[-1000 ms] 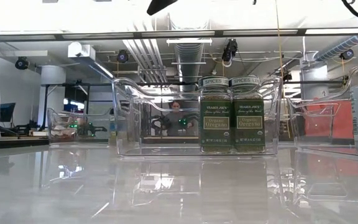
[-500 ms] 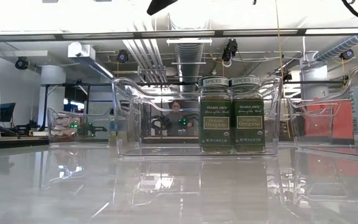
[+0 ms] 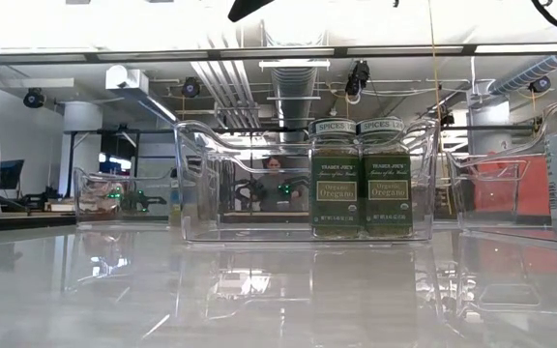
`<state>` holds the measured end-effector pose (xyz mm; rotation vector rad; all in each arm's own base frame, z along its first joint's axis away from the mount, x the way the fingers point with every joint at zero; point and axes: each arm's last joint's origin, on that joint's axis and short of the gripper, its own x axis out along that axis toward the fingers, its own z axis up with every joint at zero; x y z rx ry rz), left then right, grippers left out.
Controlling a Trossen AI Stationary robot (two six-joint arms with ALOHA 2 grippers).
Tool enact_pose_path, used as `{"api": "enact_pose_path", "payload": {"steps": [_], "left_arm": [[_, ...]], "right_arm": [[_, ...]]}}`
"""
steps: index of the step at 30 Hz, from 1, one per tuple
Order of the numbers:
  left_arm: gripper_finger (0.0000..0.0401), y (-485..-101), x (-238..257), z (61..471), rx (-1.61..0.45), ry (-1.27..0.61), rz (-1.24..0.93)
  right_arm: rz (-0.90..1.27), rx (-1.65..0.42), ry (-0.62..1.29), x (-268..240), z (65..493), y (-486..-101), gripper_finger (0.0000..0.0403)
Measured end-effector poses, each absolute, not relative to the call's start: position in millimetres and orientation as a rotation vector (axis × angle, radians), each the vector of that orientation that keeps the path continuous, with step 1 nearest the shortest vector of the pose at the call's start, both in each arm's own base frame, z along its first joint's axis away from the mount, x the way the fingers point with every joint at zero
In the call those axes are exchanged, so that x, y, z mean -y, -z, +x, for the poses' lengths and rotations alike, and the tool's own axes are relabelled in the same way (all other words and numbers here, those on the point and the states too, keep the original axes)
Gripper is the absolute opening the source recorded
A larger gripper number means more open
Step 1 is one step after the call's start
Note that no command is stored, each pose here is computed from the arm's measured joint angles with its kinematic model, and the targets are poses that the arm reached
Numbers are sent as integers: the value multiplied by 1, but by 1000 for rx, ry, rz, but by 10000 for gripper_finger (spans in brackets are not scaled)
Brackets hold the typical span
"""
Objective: Sort spices by type
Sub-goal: Put the black seasoning bottle into the top left transparent bin
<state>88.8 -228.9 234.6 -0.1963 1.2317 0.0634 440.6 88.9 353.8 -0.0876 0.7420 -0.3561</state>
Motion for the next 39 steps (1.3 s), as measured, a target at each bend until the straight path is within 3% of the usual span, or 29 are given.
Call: {"api": "enact_pose_path", "payload": {"steps": [23,29,39], "left_arm": [[188,-230,125,124,-1150,-314,-447],[188,-232,89,132,-1140,-406,-503],[188,-231,35,143,-1115,-596,-647]], "right_arm": [[-141,-801,370,-68,429,-378,361],[-167,-860,252,-28,434,-376,361],[-250,-898,216,63,433,-377,361]]}}
